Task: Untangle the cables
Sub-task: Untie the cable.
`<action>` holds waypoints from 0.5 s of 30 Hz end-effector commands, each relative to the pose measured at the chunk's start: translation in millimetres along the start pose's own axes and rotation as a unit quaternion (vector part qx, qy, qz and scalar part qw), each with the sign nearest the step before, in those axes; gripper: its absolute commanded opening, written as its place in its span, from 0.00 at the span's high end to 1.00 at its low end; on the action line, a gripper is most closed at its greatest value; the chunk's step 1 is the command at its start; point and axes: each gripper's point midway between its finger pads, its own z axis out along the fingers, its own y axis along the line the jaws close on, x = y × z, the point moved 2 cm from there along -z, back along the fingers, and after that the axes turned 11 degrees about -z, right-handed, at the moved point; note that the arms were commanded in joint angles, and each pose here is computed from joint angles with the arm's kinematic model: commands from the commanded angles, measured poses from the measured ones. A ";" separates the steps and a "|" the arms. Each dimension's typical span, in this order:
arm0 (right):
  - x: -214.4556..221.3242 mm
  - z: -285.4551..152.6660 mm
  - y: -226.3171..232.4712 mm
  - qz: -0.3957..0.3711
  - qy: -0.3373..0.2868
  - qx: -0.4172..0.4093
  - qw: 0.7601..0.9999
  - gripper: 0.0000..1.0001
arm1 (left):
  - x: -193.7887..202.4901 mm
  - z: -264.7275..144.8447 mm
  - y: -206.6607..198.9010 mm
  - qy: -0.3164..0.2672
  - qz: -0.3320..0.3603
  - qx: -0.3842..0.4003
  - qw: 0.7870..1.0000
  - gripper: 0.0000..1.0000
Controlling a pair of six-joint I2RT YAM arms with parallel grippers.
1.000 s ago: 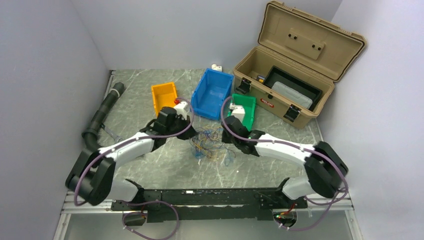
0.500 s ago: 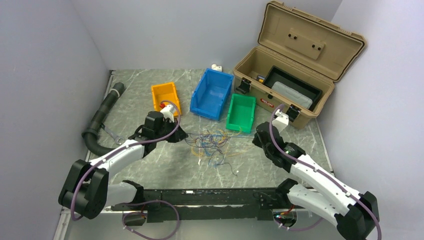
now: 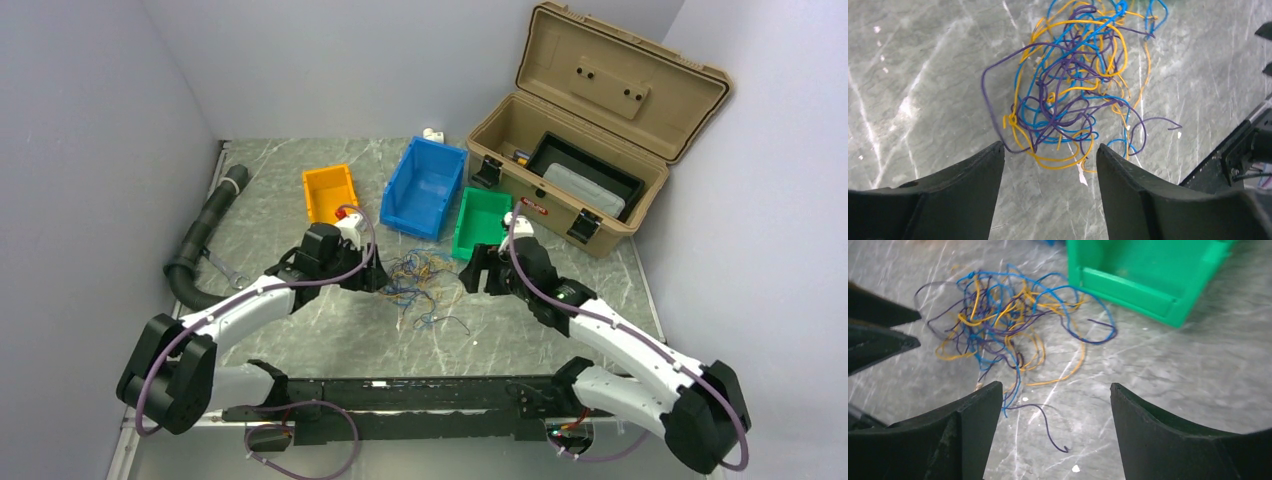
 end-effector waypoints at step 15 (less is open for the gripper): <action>-7.2 76.5 77.9 0.017 0.000 -0.112 0.994 0.19 | -25.2 37.6 -1.9 0.003 0.029 -0.033 0.999 0.22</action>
